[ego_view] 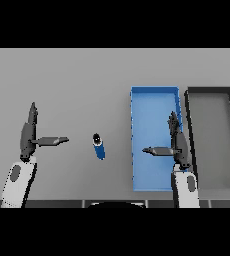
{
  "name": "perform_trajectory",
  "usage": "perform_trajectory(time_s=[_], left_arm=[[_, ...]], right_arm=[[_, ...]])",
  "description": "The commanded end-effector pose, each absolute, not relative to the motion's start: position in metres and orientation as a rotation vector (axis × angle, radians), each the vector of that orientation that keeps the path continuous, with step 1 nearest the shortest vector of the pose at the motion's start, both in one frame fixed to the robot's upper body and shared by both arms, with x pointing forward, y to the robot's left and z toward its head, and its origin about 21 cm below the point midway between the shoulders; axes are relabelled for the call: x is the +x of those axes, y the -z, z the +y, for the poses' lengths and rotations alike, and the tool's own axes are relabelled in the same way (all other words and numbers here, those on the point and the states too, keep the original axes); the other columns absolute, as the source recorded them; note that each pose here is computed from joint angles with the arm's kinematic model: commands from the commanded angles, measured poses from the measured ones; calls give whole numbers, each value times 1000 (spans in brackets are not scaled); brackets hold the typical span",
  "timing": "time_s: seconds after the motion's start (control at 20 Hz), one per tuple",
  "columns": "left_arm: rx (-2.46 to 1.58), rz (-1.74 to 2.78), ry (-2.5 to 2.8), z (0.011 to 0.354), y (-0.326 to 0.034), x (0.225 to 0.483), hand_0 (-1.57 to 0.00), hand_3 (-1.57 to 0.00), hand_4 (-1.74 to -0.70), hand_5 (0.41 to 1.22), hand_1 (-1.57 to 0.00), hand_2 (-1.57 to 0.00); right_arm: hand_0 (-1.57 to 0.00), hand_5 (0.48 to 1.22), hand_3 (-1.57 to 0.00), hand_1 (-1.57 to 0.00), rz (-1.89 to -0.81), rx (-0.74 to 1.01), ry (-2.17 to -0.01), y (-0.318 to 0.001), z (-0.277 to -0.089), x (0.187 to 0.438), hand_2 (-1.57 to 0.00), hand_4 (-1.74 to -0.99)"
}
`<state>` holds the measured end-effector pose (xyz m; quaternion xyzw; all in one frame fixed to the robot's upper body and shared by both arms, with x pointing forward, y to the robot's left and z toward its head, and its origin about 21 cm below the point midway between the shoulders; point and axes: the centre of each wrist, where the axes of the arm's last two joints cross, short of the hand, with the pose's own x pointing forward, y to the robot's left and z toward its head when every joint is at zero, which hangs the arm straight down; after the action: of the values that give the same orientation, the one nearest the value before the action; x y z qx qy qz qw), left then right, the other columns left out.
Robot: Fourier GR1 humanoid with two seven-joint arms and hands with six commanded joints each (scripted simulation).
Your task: Pick up the blue pipe and place it into the blue bin.
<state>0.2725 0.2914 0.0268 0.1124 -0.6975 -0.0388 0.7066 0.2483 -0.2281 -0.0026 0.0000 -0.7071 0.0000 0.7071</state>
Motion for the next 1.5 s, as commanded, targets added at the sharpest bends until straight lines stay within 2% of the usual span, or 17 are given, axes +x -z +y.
perform_trajectory(time_s=[0.0, 0.25, 0.3, 0.4, 0.75, 0.95, 1.1, 1.3, 1.45], left_arm=[[250, -1555, 86, 292, -27, 272, 1, 1, -1006, 586, 1, 1], [256, -1558, 91, 297, -25, 266, 1, 1, -1006, 586, 1, 1], [209, -1574, 246, 306, -24, 258, 1, 1, -1006, 586, 1, 1], [153, -1581, 397, 320, -25, 248, 1, 1, -1011, 588, 1, 1], [40, -1574, 502, 328, -29, 245, 1, 1, -1023, 594, 1, 1], [-80, -1534, 646, 314, -35, 238, 1, 1, -1031, 565, 1, 1], [-140, -1471, 723, 295, -40, 233, 1, 1, -1052, 513, 1, 1], [-222, -1424, 800, 270, -32, 228, 1, 1, -1091, 472, 1, 1], [-267, -1407, 836, 246, -21, 223, 1, 1, -1101, 447, 1, 1]], right_arm=[[1, 603, 1, 1, -1572, 0, 1, 3, -228, 248, 1, -1222], [1, 603, 1, 1, -1577, -1, 1, 3, -226, 245, 1, -1222], [1, 603, 1, 1, -1639, -43, -122, -3, -235, 237, 1, -1222], [1, 601, 1, 1, -1674, -69, -237, -7, -241, 224, 1, -1230], [1, 589, 1, 1, -1626, -87, -302, -10, -236, 220, 1, -1218], [1, 595, 1, 1, -1659, -76, -318, -11, -239, 222, 1, -1225], [1, 606, 1, 1, -1685, -75, -328, -15, -242, 221, 1, -1229], [1, 612, 1, 1, -1681, -73, -331, -11, -237, 220, 1, -1248], [1, 617, 1, 1, -1687, -73, -320, -12, -243, 219, 1, -1262]])
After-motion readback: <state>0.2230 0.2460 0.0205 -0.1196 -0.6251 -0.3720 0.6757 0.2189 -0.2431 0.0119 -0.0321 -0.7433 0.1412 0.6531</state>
